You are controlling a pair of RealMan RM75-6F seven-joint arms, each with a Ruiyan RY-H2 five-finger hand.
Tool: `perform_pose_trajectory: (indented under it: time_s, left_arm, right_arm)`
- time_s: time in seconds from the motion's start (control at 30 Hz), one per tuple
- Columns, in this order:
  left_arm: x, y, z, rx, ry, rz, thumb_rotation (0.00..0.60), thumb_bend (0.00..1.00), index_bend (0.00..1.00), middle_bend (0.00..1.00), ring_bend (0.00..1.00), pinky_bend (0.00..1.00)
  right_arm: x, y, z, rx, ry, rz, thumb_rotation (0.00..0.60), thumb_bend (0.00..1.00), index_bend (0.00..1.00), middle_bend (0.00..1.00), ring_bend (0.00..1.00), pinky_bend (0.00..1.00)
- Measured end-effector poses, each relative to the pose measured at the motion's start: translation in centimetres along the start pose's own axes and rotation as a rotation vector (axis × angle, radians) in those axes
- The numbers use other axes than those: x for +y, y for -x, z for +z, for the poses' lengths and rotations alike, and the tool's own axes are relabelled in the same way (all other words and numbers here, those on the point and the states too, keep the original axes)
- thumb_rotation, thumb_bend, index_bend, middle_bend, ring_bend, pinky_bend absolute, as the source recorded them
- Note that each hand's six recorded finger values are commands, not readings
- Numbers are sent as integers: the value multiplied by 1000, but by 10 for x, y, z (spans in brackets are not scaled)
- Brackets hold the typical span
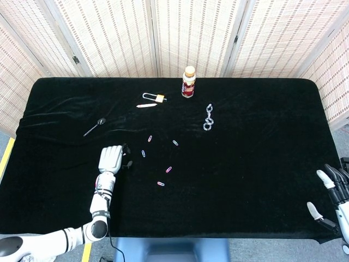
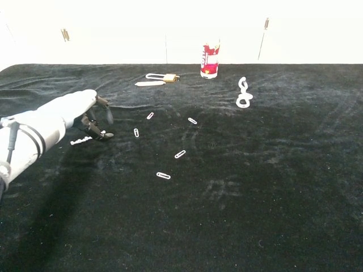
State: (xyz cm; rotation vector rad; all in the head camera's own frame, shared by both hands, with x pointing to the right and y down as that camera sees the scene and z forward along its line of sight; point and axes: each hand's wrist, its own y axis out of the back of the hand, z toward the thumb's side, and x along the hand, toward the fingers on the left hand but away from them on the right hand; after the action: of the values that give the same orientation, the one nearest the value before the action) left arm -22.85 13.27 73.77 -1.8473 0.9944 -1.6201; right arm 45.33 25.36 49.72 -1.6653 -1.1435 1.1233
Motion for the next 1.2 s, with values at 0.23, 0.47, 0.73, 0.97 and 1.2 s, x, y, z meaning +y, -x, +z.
perform_pose_trajectory:
  time_s: [0.23, 0.47, 0.73, 0.97, 1.2]
  left_arm:
    - [-6, -12, -12, 33, -65, 7, 600, 381, 467, 1000, 1000, 1000]
    - [-6, -15, -24, 54, -76, -6, 600, 391, 467, 1000, 1000, 1000]
    - [-11, -15, -30, 66, -68, -34, 600, 404, 503, 1000, 1000, 1000]
    - [-16, -15, -32, 72, -81, -47, 600, 436, 647, 1000, 1000, 1000]
    - [-14, -16, -40, 98, -112, -32, 600, 472, 764, 1000, 1000, 1000]
  right_arm:
    - [2, -2, 2, 13, -2, -22, 600, 358, 0, 0, 0, 0]
    - [-1, 1, 1, 6, -7, -21, 600, 358, 0, 0, 0, 0]
    - [-1, 2, 1, 3, -11, -23, 600, 358, 0, 0, 0, 0]
    - [0, 1, 1, 2, -13, -28, 600, 358, 0, 0, 0, 0]
    - [1, 0, 1, 4, -15, -28, 600, 358, 0, 0, 0, 0]
